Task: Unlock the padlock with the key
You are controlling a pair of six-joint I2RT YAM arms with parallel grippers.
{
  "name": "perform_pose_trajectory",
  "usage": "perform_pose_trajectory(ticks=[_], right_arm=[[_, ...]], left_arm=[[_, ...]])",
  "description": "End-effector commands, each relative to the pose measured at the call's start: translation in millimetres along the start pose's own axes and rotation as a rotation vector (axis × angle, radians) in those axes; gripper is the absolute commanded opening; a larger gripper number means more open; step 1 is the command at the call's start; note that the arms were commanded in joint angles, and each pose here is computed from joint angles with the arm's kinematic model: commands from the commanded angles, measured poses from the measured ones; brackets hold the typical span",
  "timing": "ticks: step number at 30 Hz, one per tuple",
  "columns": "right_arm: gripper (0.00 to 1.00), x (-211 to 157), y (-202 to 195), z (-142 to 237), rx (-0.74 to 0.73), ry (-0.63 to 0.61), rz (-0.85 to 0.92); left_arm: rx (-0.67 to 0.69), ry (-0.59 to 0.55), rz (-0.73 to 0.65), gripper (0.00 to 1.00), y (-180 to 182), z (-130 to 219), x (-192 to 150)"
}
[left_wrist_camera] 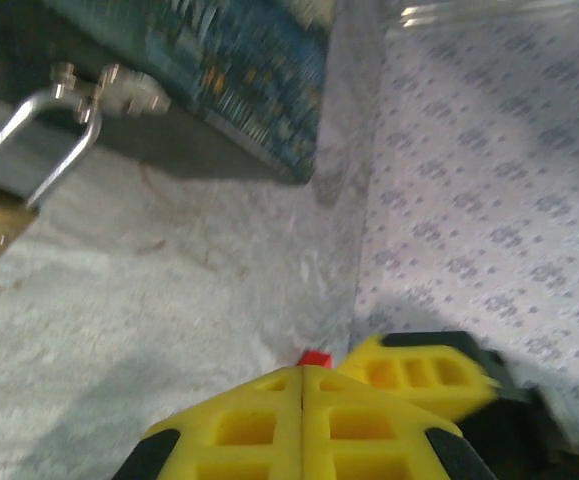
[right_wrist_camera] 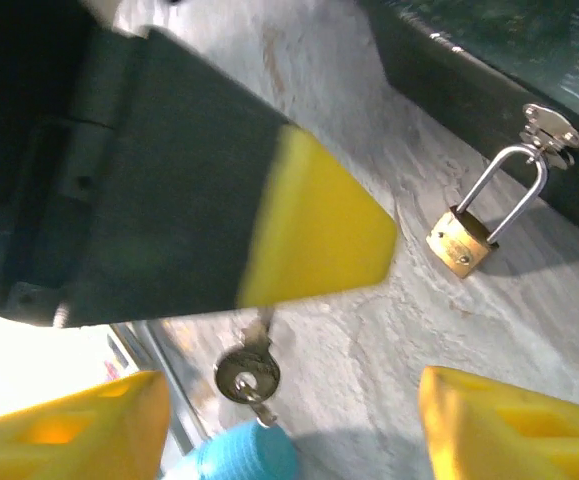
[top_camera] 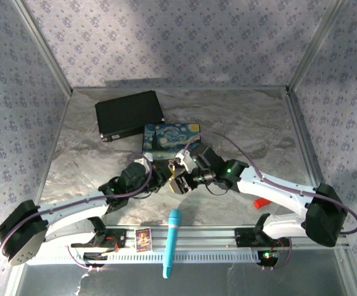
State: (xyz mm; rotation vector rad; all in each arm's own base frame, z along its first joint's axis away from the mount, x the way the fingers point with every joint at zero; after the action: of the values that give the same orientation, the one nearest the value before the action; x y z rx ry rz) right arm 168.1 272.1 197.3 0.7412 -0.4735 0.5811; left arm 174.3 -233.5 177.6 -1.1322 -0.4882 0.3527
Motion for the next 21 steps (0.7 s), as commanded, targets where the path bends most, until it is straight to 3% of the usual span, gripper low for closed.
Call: perform_pose_trajectory(ticks=[1, 9, 15, 21], right_arm=[[0.75, 26, 6, 11, 0.205, -0.200, -0.177], [0.71, 52, 26, 25, 0.496, -0.348, -0.304], [0.63, 54, 16, 31, 0.524, -0.379, -0.384], [0.41, 56, 20, 28, 0.572, -0.367, -0.399]], left_arm=[[-0.096, -0.133, -0.043, 0.00, -12, 10, 20], [-0.270, -0.258, -0.060, 0.00, -45, 24, 36], [-0.355, -0.309, -0.047, 0.00, -56, 31, 42], [-0.402, -0.346, -0.045, 0.00, -64, 35, 46]])
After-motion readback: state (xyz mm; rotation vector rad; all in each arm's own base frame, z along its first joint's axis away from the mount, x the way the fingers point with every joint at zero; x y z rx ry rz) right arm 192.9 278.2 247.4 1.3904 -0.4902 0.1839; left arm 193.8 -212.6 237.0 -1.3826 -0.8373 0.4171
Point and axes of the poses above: each hand's point on the last joint's axis, 136 mm out from that joint toward the fingers, its own z axis back along the fingers, its own y axis along the line the jaws close on, x = y × z, the point moved 6 cm from there along z, back along the fingers, and after that the axes turned 6 degrees about -z, right-handed, at the moved point
